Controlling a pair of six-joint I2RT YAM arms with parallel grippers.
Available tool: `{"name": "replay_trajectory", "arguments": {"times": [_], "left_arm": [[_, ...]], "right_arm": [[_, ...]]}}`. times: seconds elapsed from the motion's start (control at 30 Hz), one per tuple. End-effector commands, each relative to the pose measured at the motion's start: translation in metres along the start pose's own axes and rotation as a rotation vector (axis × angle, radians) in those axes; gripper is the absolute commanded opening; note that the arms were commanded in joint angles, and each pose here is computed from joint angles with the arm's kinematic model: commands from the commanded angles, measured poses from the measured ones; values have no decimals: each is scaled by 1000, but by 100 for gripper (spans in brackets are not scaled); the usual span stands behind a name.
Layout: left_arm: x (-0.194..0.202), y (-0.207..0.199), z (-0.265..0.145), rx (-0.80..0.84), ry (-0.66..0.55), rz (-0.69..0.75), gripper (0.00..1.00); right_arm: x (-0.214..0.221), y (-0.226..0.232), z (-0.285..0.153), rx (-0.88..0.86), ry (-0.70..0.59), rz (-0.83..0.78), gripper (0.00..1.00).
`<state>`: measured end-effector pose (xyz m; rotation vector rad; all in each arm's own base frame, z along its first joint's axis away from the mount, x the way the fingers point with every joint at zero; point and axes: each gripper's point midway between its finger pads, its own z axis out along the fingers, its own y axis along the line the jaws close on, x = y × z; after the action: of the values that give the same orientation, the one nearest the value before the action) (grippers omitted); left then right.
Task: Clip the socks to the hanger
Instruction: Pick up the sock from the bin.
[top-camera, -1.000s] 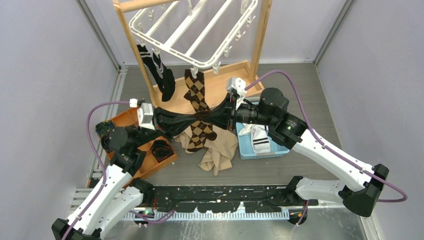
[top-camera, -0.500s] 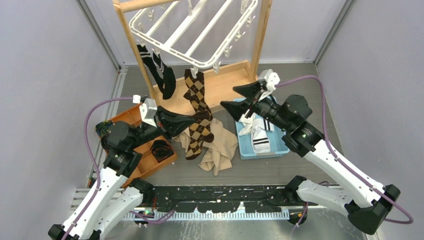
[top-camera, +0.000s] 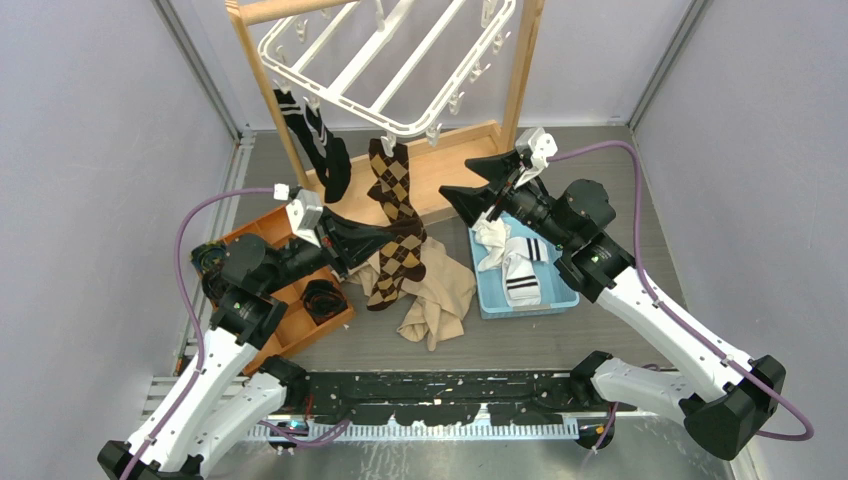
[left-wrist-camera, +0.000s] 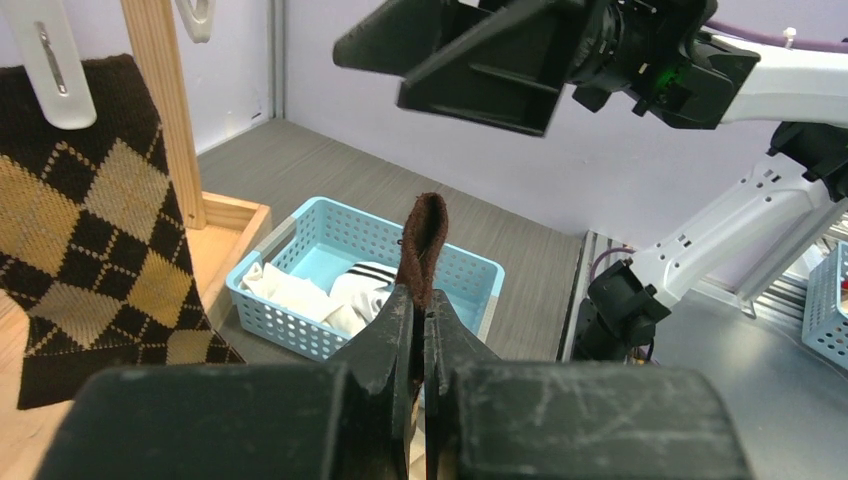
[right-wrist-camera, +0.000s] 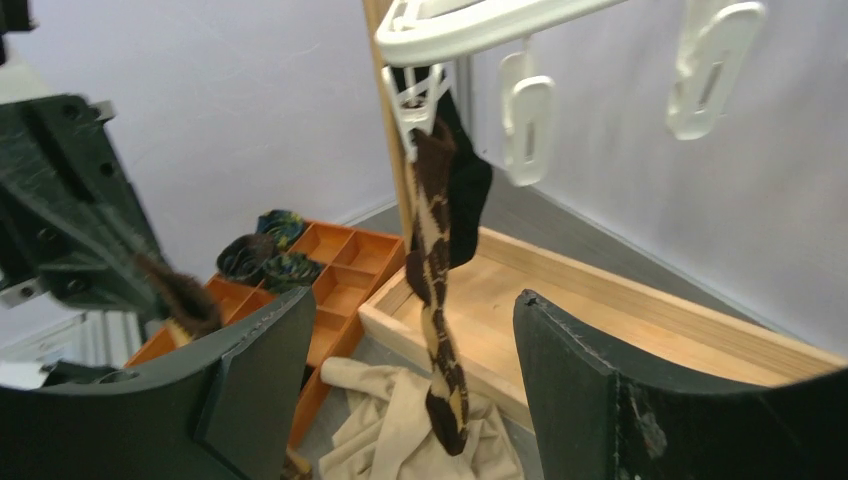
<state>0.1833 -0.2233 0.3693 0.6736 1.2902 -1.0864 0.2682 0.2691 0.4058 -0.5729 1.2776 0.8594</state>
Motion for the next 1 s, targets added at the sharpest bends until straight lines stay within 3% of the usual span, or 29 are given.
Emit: {"name": "replay_trajectory", "arguments": {"times": [0.0, 0.4, 0.8, 0.97], "left_arm": [[-31, 2, 4, -28, -63, 51, 0], [-39, 2, 19, 24, -82, 36, 0], [-53, -8, 23, 61, -129, -14, 0], [-64, -9, 24, 59, -174, -38, 0]], "right_arm": [[-15, 30, -10, -144, 41, 3, 77], [24, 60, -19, -310, 163, -68, 80], [24, 68, 4, -375, 38, -139, 78], [7, 79, 9, -429, -30, -124, 67]]}}
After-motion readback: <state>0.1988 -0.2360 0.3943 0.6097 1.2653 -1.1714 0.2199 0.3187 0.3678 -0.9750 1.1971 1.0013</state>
